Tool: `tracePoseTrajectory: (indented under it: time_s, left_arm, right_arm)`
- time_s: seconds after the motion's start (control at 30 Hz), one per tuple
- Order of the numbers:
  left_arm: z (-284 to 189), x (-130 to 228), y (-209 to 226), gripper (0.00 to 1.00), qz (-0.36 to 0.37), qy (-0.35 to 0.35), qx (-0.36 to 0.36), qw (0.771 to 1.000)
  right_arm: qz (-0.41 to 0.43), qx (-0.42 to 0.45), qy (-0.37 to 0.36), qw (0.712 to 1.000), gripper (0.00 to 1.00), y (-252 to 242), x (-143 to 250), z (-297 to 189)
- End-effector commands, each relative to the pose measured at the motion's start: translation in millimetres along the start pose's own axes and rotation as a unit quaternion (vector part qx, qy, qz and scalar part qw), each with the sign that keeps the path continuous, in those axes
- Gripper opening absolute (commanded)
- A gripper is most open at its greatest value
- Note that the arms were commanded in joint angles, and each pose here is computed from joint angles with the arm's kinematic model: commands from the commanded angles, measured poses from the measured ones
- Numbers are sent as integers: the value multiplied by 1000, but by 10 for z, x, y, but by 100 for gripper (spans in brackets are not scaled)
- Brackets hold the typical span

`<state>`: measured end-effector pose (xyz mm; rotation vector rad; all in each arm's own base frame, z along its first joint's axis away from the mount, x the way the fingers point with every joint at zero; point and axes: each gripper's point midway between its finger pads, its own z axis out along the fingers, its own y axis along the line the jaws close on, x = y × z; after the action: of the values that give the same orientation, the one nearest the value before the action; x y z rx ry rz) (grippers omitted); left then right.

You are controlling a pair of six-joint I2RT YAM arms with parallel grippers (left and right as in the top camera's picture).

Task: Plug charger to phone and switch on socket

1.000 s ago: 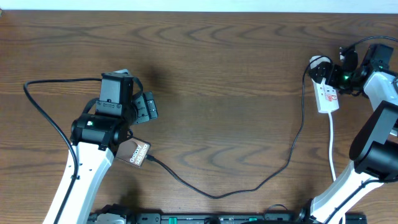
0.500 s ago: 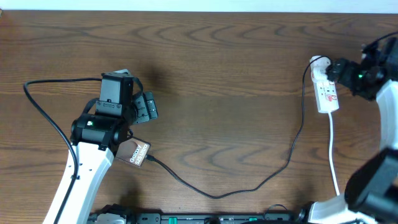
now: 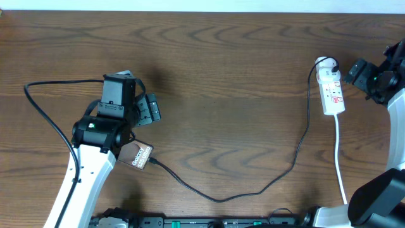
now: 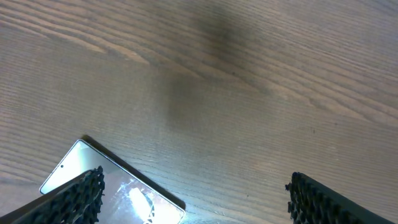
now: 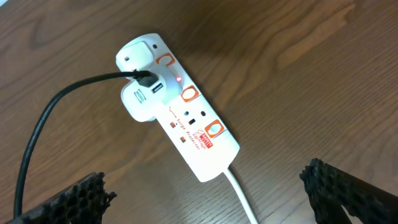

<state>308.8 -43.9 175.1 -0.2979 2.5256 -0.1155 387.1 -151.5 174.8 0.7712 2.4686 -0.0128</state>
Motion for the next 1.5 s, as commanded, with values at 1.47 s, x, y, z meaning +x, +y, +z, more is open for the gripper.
tracePoseTrajectory:
  time_s: [1.47]
  left_arm:
    - [-39,164,157,93,-15,-176,49,983]
  right_arm:
    - [6,8,-3,1000,99,-14,-14,-12]
